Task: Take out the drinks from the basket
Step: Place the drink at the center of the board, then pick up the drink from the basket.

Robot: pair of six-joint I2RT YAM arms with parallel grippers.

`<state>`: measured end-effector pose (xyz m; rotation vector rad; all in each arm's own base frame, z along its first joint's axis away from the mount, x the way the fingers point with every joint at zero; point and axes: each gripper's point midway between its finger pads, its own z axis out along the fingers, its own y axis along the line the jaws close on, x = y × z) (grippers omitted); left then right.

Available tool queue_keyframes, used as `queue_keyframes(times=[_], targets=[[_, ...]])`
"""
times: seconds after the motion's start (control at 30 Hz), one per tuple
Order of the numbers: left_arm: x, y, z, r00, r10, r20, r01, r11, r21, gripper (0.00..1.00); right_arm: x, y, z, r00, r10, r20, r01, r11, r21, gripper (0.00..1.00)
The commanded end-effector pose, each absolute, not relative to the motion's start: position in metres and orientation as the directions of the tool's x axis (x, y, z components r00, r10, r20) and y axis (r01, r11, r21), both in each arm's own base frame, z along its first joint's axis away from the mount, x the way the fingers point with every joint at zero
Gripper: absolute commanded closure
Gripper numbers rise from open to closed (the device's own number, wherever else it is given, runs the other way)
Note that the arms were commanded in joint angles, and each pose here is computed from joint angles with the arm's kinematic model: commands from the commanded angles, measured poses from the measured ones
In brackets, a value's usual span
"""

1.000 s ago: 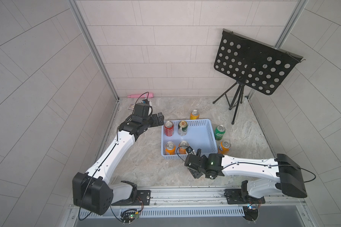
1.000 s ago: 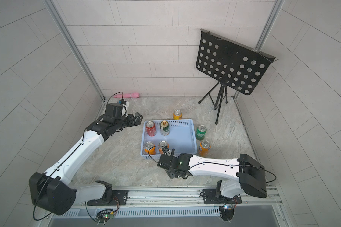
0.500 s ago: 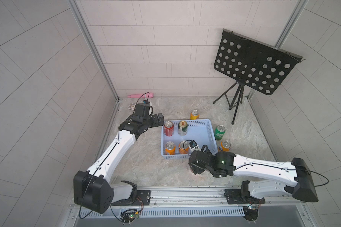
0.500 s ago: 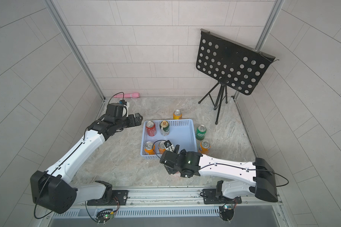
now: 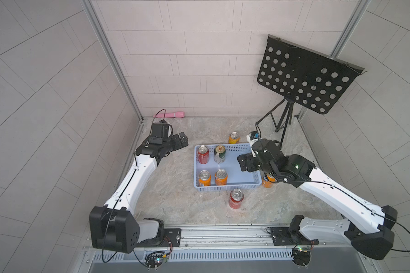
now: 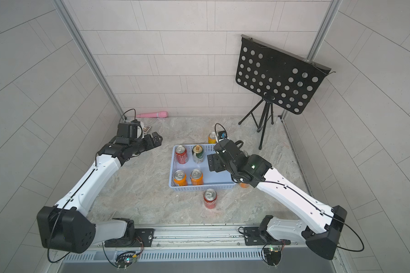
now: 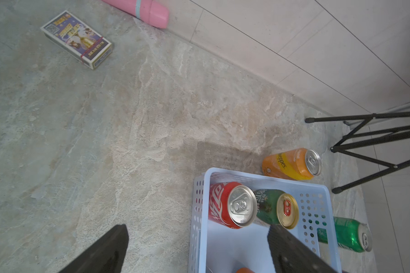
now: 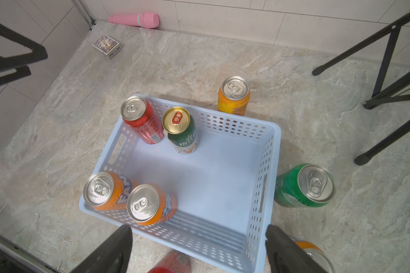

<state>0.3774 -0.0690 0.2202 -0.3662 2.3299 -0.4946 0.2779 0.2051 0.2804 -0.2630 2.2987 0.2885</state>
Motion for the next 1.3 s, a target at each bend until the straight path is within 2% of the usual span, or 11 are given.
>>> queue_keyframes(times=[0.0,0.37,0.83,1.27], targets=[[0.377,-0.070,0.208,-0.742,-0.437,-0.509,-0.146,0.846,-0.513,0.00,0.289,0.222,0.269,-0.716,-0.177,-0.675,-0.348,0.929,0.127,0.08],[0.379,-0.091,0.174,-0.826,-0.427,-0.367,-0.146,0.792,-0.593,0.00,0.356,0.256,0.229,-0.775,-0.217,-0.593,-0.337,0.937,0.097,0.07],[0.380,-0.090,0.173,-0.824,-0.439,-0.358,-0.158,0.786,-0.598,0.00,0.398,0.288,0.185,-0.825,-0.266,-0.498,-0.354,0.931,0.091,0.07],[0.380,-0.091,0.174,-0.824,-0.448,-0.346,-0.158,0.769,-0.619,0.00,0.412,0.296,0.139,-0.867,-0.281,-0.411,-0.341,0.937,0.078,0.08]])
